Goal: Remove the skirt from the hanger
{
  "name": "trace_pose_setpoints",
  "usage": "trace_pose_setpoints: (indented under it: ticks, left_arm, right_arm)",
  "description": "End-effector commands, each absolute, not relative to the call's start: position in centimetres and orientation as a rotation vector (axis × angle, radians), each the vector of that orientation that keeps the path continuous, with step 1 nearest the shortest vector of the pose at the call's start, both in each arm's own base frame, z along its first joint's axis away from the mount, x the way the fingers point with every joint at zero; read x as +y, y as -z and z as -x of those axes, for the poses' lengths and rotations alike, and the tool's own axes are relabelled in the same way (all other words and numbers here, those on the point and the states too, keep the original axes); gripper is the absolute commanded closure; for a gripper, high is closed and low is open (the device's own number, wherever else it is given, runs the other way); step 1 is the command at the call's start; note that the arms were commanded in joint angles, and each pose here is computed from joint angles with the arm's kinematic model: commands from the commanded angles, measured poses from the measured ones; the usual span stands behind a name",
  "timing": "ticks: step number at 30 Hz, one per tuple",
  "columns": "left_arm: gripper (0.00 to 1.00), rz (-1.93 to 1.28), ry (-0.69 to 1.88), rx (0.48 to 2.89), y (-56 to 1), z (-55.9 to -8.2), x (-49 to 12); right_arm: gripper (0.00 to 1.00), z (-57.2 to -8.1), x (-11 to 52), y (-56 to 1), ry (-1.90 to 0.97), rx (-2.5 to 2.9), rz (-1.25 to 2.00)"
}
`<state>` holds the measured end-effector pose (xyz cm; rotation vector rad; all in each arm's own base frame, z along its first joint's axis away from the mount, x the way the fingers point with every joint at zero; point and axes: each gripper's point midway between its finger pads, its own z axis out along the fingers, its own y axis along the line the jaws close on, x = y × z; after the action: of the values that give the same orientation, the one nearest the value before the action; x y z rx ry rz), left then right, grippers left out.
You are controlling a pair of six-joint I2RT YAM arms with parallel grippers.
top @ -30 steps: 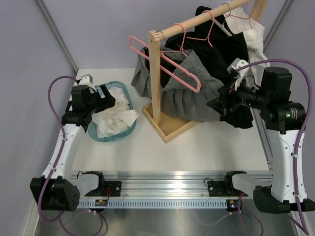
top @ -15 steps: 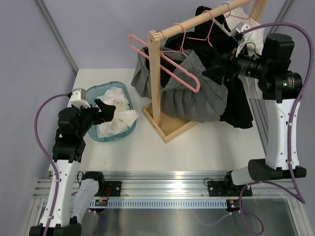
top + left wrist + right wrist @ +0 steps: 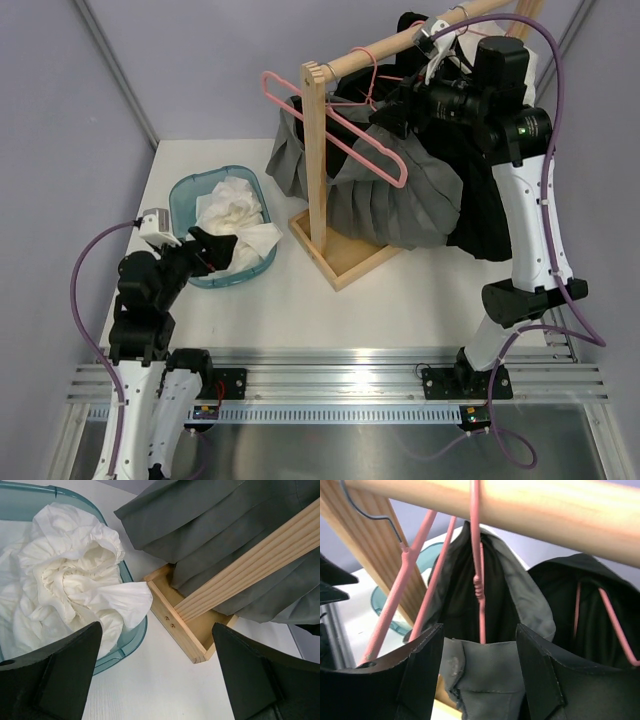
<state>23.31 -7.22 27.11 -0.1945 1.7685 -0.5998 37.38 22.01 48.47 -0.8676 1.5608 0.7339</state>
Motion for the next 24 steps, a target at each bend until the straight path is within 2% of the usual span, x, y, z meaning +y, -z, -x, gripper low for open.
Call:
trace_pose_setpoints:
  ticks: [1, 10, 21, 24]
  left_arm:
    - [0.04, 0.200, 0.635, 1.743, -27.5, -22.8, -7.5]
    - [0.04, 0.207, 0.632, 1.749, -27.2, -22.8, -7.4]
    - [0.04, 0.220, 0.644, 1.756, -26.7, -22.7, -7.5]
    - [0.04, 0.217, 0.652, 1.749, -26.9, -22.7, -7.6]
  right_arm:
    - [0.34, -38.3, 21.1, -51.7, -0.590, 1.444, 0.852]
    - [0.40, -37.9, 24.0, -50.2, -0.629, 1.400, 0.965]
    - [0.48, -40.9, 23.9, -48.8, -0.542, 1.422, 0.941]
    - [0.56, -41.1, 24.6, -48.1, -0.541, 1.421, 0.965]
